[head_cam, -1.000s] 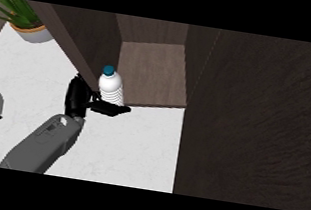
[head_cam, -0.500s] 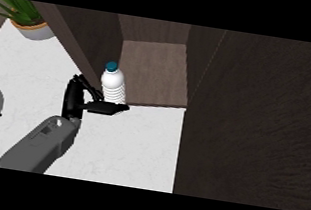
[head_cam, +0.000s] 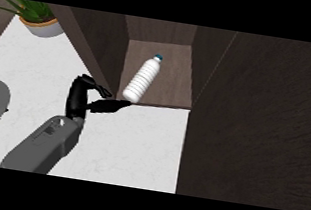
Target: Pick up the bottled water, place it into the cabinet and close the cabinet
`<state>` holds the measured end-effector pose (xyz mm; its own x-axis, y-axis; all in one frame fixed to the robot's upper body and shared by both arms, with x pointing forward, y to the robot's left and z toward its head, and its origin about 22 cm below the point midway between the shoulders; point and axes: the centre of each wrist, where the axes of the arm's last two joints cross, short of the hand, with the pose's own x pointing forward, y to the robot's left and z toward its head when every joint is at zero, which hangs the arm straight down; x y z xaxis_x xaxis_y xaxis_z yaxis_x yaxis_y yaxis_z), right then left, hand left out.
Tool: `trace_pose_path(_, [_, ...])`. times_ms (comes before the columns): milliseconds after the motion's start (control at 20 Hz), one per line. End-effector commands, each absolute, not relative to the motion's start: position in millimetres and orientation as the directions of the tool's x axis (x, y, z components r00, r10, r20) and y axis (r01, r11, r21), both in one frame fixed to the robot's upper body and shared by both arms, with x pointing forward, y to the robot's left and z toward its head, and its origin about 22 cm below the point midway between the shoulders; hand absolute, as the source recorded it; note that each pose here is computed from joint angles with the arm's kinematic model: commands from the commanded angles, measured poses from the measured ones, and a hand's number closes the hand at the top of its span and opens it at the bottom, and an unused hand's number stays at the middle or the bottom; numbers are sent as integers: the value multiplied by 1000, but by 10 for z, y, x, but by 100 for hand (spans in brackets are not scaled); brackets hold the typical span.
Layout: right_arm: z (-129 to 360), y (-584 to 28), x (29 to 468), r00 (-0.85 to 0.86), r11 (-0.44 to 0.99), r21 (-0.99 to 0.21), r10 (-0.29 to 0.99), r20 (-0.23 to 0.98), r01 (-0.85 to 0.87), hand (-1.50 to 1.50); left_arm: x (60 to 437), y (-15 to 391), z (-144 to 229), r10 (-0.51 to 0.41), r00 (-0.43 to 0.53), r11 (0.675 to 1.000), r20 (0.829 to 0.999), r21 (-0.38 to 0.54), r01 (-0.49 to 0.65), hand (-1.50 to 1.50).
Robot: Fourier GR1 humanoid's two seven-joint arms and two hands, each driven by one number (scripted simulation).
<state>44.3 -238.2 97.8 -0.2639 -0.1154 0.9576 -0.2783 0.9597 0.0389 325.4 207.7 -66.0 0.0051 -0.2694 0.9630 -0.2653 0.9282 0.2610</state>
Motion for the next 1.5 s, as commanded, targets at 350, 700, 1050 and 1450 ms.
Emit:
trace_pose_path(350, [1051,-2348,426,-258,964,63,-131,957,-257,-150,3477,1054,53,104,-305,995,947,-96,42,-150])
trace_pose_path(700, [1063,-2364,413,-251,972,39,-98,963,-230,-150,3225,927,-39,263,-303,959,916,-212,190,-150])
trace_pose_path(1050, [1261,-2349,370,-245,977,15,-69,967,-214,-150,2776,771,75,372,-304,902,877,-264,341,-150])
trace_pose_path(1450, [1255,-2359,309,-211,868,-126,25,977,-480,150,2478,1276,60,383,-229,892,895,-294,342,150])
